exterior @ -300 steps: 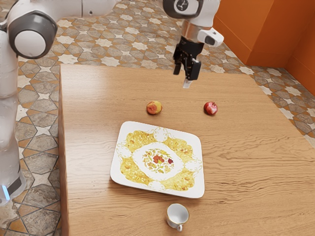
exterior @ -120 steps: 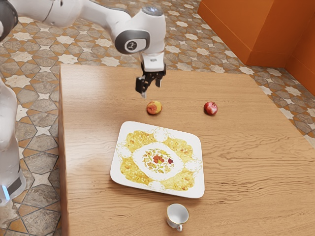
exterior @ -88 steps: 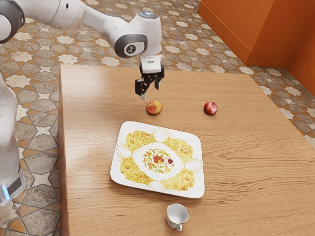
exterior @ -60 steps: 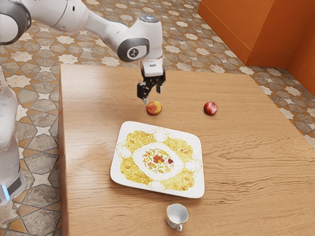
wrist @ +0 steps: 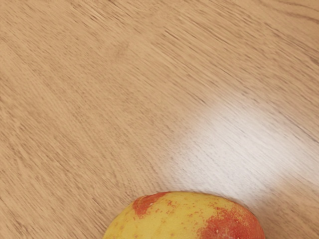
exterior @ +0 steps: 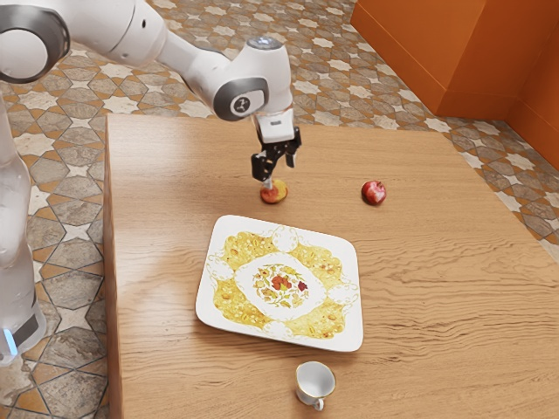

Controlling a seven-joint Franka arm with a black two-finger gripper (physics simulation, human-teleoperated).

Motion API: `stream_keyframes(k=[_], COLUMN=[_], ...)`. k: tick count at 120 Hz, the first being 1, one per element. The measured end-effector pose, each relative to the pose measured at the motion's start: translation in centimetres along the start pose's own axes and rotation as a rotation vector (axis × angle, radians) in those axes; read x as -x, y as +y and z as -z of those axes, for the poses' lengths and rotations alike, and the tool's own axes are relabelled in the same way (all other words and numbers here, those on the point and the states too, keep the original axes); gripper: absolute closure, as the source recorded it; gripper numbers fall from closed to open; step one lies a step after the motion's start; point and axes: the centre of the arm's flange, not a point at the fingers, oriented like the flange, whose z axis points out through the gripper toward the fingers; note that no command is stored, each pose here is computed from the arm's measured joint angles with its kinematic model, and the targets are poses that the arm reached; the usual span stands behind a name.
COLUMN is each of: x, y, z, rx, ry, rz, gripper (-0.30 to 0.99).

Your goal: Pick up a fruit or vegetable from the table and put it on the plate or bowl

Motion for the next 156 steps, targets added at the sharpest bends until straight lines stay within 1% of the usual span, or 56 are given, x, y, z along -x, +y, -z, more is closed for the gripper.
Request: stream_keyframes(k=[38, 62, 76, 87, 103, 117, 129, 135, 142, 156], x=[0.3, 0.4, 0.3, 0.3, 0.3, 0.2, -0.1, -0.8, -2.9, -9.8], y=[-0.1, 0.1, 0.2, 0.2, 0.1, -0.1, 0.0, 0.3, 1.4, 5.7], z=[-2.3, -4.5, -5.2, -5.2, -4.5, -3.1, -0.1, 1.1, 3.0, 5.9], rx=[0.012, 0.041, 0.052, 0.054, 0.046, 0.035, 0.016, 0.013, 0.010, 0.018], ry=[-0.016, -0.027, -0.023, -0.016, -0.003, 0.011, 0.040, 0.052, 0.073, 0.105], rz=[0.004, 0.014, 0.024, 0.035, 0.043, 0.045, 0.041, 0.027, -0.012, -0.151], gripper=[0.02, 0.03, 0.14, 0.19, 0.23, 0.29, 0.30, 0.31, 0.33, 0.33])
